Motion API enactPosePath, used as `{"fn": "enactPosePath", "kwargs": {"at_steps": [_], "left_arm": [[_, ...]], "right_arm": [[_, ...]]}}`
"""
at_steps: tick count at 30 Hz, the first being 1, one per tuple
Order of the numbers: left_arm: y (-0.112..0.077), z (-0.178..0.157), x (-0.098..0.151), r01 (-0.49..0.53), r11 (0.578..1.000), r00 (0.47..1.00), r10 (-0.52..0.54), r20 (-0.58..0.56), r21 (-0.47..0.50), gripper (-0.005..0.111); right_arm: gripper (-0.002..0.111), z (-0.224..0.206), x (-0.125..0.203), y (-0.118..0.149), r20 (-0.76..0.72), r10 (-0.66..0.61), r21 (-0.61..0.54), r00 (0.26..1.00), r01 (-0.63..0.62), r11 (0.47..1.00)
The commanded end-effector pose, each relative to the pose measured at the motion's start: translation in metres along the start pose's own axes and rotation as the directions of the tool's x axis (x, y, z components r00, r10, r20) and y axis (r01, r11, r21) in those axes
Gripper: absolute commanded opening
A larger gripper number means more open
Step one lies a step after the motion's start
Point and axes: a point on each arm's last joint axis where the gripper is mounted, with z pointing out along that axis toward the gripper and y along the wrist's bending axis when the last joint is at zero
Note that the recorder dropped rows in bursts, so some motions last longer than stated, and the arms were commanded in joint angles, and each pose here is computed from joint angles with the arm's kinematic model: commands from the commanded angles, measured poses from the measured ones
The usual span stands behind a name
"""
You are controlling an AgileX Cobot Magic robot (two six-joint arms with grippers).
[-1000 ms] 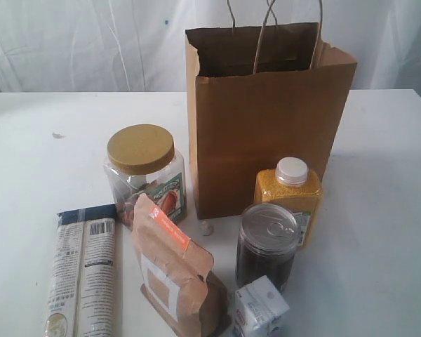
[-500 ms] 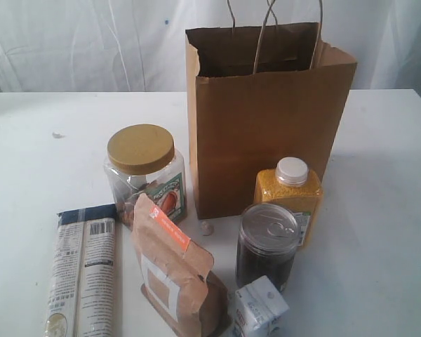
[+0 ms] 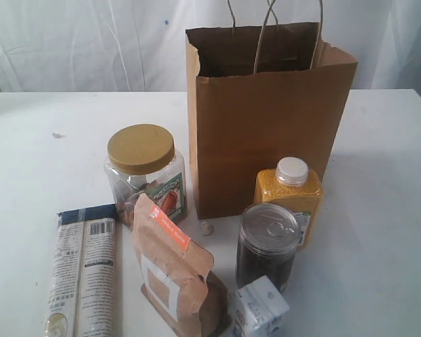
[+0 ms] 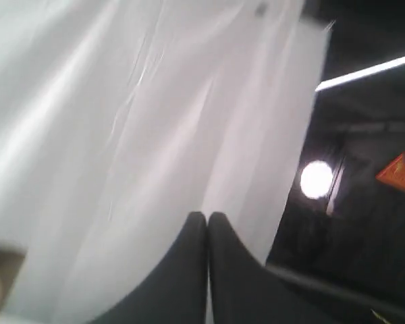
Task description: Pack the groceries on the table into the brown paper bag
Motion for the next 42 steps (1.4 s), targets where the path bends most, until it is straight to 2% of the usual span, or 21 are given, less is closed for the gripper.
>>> {"fn": "enactPosePath", "kwargs": {"at_steps": [1,2,3,4,6,10,12,13,14,15,16,17,19,21,24,26,31,33,35,40,42], "left_arm": [[-0.001,0.0,0.001,0.003,1.0,1.0,-0.003,0.006,0.007,0.0],[-0.001,0.0,0.001,0.003,1.0,1.0,-0.003,0.006,0.007,0.0],[-0.001,0.0,0.001,0.003,1.0,1.0,-0.003,0.006,0.007,0.0],[-0.001,0.0,0.001,0.003,1.0,1.0,-0.003,0.006,0.007,0.0],[-0.001,0.0,0.001,0.003,1.0,1.0,-0.003,0.006,0.007,0.0],[-0.001,0.0,0.001,0.003,1.0,1.0,-0.003,0.006,0.007,0.0],[-0.001,0.0,0.001,0.003,1.0,1.0,-0.003,0.006,0.007,0.0],[-0.001,0.0,0.001,0.003,1.0,1.0,-0.003,0.006,0.007,0.0],[-0.001,0.0,0.001,0.003,1.0,1.0,-0.003,0.006,0.007,0.0],[-0.001,0.0,0.001,0.003,1.0,1.0,-0.003,0.006,0.007,0.0],[-0.001,0.0,0.001,0.003,1.0,1.0,-0.003,0.006,0.007,0.0],[-0.001,0.0,0.001,0.003,1.0,1.0,-0.003,0.006,0.007,0.0],[-0.001,0.0,0.001,0.003,1.0,1.0,-0.003,0.006,0.007,0.0],[-0.001,0.0,0.001,0.003,1.0,1.0,-0.003,0.006,0.007,0.0],[-0.001,0.0,0.001,0.003,1.0,1.0,-0.003,0.006,0.007,0.0],[-0.001,0.0,0.001,0.003,1.0,1.0,-0.003,0.006,0.007,0.0],[-0.001,0.0,0.001,0.003,1.0,1.0,-0.003,0.006,0.007,0.0],[-0.001,0.0,0.001,0.003,1.0,1.0,-0.003,0.006,0.007,0.0],[-0.001,0.0,0.001,0.003,1.0,1.0,-0.003,0.006,0.007,0.0],[-0.001,0.0,0.001,0.003,1.0,1.0,-0.003,0.006,0.007,0.0],[-0.001,0.0,0.001,0.003,1.0,1.0,-0.003,0.006,0.007,0.0]], "right_arm": [[0.0,0.051,0.061,0.034,-0.335,-0.089,-0.213,0.938,0.017,0.977],[0.0,0.058,0.072,0.04,-0.407,-0.054,-0.23,0.912,-0.045,0.972],[0.0,0.072,0.103,0.058,-0.616,0.028,-0.245,0.787,-0.225,0.943],[0.0,0.075,0.113,0.065,-0.691,0.039,-0.246,0.722,-0.285,0.926],[0.0,0.078,0.133,0.08,-0.848,0.027,-0.23,0.53,-0.414,0.881],[0.0,0.079,0.139,0.092,-0.967,-0.106,-0.221,0.231,-0.559,0.799],[0.0,0.082,0.117,0.094,-0.977,-0.108,-0.205,0.185,-0.656,0.727],[0.0,0.082,0.108,0.095,-0.973,-0.115,-0.223,0.201,-0.687,0.692],[0.0,0.082,0.088,0.1,-0.941,-0.171,-0.335,0.292,-0.725,0.602],[0.0,0.081,0.078,0.105,-0.913,-0.204,-0.407,0.354,-0.738,0.538],[0.0,0.077,0.059,0.114,-0.847,-0.249,-0.532,0.47,-0.74,0.413],[0.0,0.074,0.046,0.122,-0.778,-0.278,-0.629,0.564,-0.708,0.322],[0.0,0.072,0.034,0.132,-0.645,-0.353,-0.764,0.678,-0.589,0.264],[0.0,0.08,0.037,0.131,-0.542,-0.422,-0.838,0.727,-0.428,0.338],[0.004,0.087,0.042,0.127,-0.481,-0.469,-0.864,0.741,-0.308,0.399],[0.017,0.088,0.042,0.127,-0.477,-0.47,-0.864,0.743,-0.3,0.404],[0.06,0.091,0.049,0.132,-0.503,-0.47,-0.852,0.726,-0.325,0.41],[0.073,0.094,0.053,0.136,-0.526,-0.461,-0.839,0.714,-0.349,0.417],[0.077,0.097,0.056,0.139,-0.53,-0.46,-0.836,0.712,-0.348,0.424],[0.077,0.11,0.062,0.143,-0.51,-0.439,-0.83,0.74,-0.29,0.477],[0.077,0.114,0.066,0.146,-0.472,-0.455,-0.848,0.755,-0.247,0.47]]}}
